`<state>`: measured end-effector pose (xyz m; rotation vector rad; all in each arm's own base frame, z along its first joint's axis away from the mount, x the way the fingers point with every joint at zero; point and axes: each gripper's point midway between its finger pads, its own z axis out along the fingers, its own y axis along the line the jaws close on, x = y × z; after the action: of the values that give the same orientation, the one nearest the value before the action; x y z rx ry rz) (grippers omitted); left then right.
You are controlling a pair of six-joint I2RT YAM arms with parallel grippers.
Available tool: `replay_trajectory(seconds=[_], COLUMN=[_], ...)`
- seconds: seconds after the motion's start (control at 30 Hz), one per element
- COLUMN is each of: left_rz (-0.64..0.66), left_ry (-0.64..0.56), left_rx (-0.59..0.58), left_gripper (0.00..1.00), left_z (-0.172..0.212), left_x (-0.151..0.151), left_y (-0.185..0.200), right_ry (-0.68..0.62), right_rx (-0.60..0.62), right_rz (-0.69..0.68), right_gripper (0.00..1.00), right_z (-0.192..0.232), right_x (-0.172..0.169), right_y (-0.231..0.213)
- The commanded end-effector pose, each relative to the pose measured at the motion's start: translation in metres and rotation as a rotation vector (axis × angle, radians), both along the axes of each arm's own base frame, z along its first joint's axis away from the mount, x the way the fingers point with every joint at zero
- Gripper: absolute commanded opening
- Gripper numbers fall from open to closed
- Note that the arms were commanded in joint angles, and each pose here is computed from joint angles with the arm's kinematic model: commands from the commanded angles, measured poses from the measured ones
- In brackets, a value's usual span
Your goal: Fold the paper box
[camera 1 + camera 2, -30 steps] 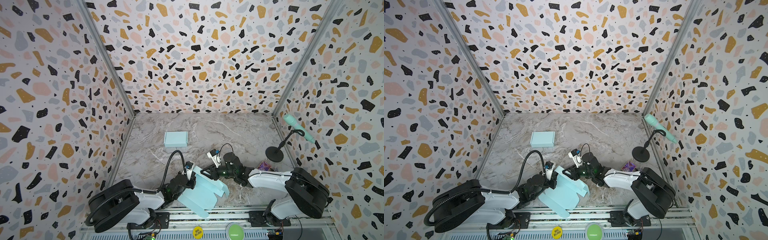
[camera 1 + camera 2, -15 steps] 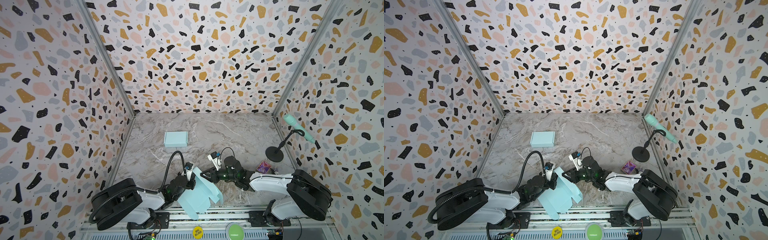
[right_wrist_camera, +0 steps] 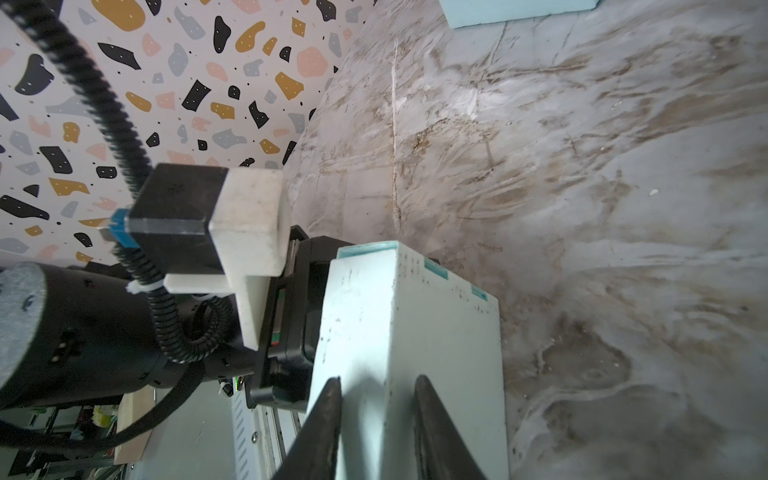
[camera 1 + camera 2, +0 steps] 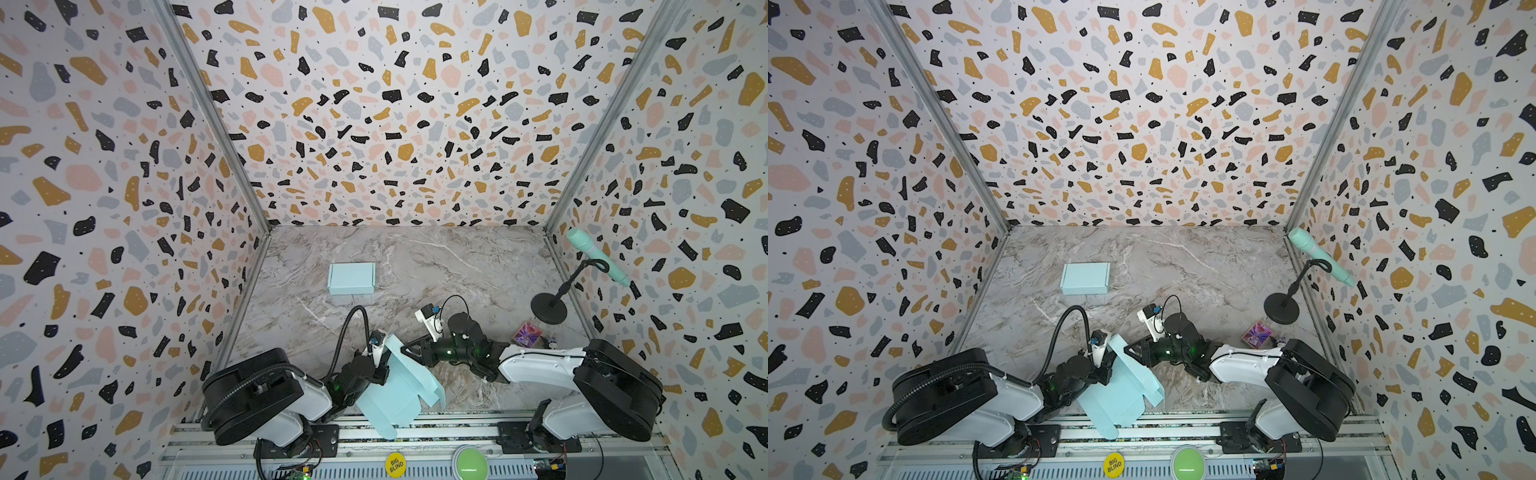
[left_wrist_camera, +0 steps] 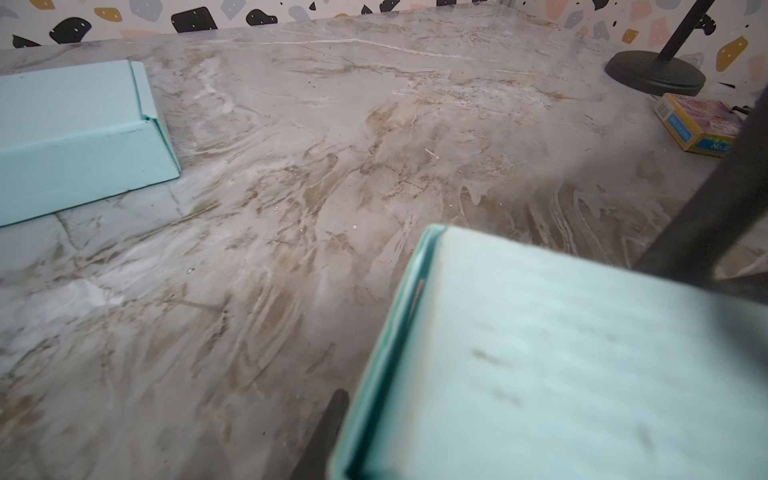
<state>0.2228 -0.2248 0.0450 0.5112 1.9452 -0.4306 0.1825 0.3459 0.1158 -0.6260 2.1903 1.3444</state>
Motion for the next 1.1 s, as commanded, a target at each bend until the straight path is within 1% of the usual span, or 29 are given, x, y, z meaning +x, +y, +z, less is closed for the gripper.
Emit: replay_trajectory(seconds=[0.0,0.17,0.23,0.27,0.4,0.57,0.7,1.0,1.07], left_rz=[0.003,0.004,-0.004,-0.004,0.012,0.009,0.006,-0.019,-0.021], left_ry=[-0.062,-0.056,-0.054,-0.054,-0.064,-0.066,-0.068,-0.072,-0.069], left_rx=[-0.057,-0.063,-0.071,-0.074,-0.079,-0.078,-0.085,-0.133,-0.127], left_gripper=[0.27,0.19,0.14,0.13,0.13,0.2,0.22,0.22,0.2], left_z=[0.018,0.013,0.012,0.012,0.014,0.016,0.017,0.023,0.021], left_x=[0.008,0.01,0.009,0.008,0.009,0.009,0.009,0.009,0.011], left_y=[-0.011,-0.014,-0.015,-0.015,-0.012,-0.013,-0.015,-0.025,-0.029], right_ry=[0.019,0.054,0.073,0.08,0.111,0.117,0.12,0.142,0.151], right_rx=[0.008,0.041,0.061,0.066,0.087,0.083,0.082,0.097,0.099], right_rz=[-0.003,-0.019,-0.02,-0.023,-0.028,-0.061,-0.105,-0.178,-0.181], right_gripper=[0.31,0.3,0.3,0.3,0.3,0.3,0.3,0.31,0.3], right_z=[-0.001,0.001,0.004,0.004,0.003,-0.001,-0.002,-0.007,-0.01], right_x=[-0.005,-0.008,-0.013,-0.016,-0.024,-0.022,-0.015,-0.007,-0.007], right_y=[-0.003,-0.005,-0.004,-0.003,-0.002,-0.007,-0.014,-0.031,-0.032])
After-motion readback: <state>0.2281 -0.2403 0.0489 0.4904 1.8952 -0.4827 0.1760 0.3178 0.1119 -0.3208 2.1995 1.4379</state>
